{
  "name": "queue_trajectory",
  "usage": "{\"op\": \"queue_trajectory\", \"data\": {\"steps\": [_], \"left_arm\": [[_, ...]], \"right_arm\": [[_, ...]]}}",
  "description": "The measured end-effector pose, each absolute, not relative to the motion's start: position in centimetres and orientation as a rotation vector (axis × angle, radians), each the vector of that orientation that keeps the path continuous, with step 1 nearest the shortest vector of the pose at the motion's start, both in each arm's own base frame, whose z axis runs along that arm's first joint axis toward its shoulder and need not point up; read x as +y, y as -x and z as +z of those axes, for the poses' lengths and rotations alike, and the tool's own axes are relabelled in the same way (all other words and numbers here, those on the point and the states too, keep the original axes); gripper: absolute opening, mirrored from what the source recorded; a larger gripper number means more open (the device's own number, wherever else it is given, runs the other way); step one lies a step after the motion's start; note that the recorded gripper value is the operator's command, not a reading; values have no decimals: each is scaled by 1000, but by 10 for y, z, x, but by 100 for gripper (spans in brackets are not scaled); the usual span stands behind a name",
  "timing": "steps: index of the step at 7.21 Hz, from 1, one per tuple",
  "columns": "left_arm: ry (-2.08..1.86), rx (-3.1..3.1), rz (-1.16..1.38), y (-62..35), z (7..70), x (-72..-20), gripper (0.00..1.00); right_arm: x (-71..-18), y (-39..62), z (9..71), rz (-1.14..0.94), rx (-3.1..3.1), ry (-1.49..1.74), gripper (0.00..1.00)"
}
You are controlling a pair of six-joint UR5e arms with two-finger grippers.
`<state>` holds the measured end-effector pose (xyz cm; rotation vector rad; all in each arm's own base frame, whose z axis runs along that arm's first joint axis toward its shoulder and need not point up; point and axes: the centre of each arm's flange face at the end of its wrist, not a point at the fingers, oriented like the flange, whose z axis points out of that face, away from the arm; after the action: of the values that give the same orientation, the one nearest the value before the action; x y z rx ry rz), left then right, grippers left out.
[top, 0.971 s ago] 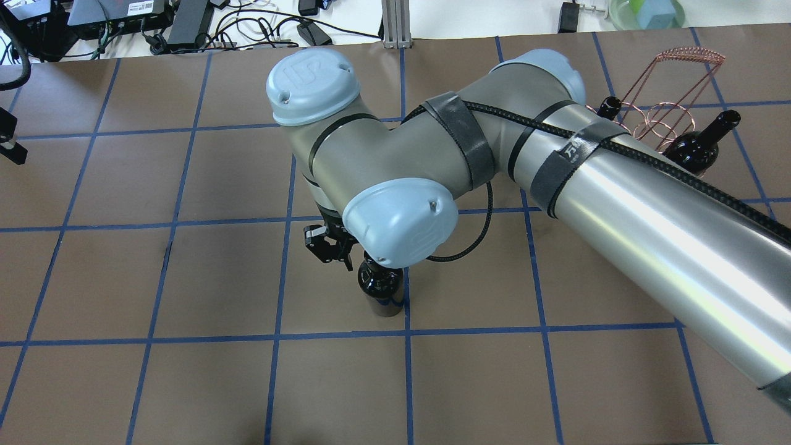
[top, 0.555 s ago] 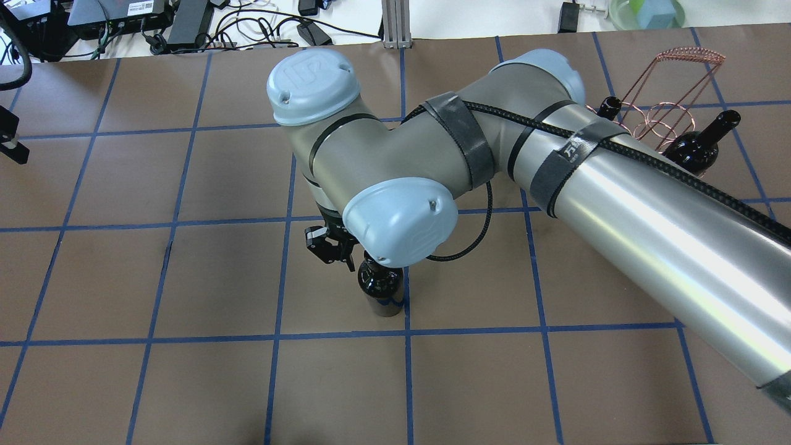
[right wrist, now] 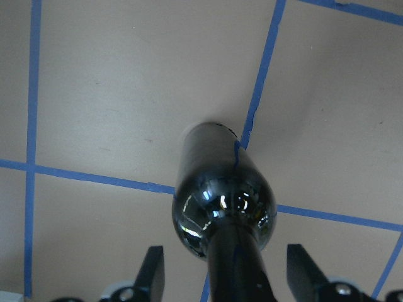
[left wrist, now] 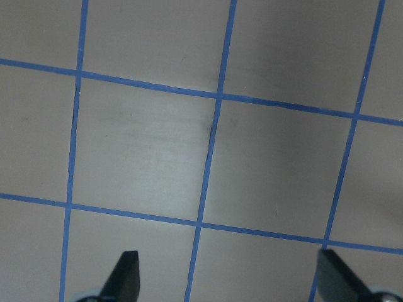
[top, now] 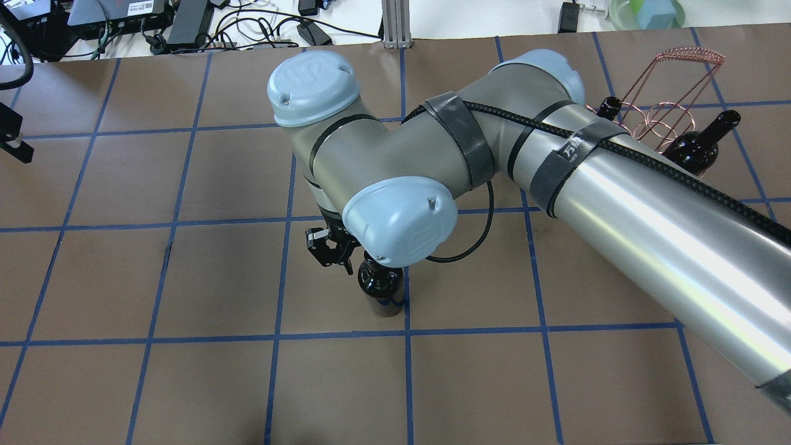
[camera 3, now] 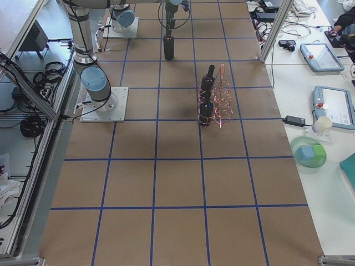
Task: Place wine into wine basket
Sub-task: 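Lower the right gripper and close it on the bottle neck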
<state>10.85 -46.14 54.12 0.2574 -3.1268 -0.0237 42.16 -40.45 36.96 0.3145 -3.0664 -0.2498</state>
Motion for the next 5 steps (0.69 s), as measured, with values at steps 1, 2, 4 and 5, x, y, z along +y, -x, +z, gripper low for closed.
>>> {"op": "queue_trajectory", "data": {"steps": [1,2,4,5], "left_arm": [[-258,-3126,-23,-108,541,-461,100],[-258,-3126,-22,-108,541,-461,100],[-259,-3122,-18,-107,541,-461,100],[-259,-3116,-14,-107,542,-461,100]], "right_arm": [[-403,-421,369,-266,-3058,-313,55],[-403,-420,368,-275,-3054,-312,33],[-402,-420,368,-280,-3053,-316,0],[-402,-420,369,-278,-3052,-319,0]]}}
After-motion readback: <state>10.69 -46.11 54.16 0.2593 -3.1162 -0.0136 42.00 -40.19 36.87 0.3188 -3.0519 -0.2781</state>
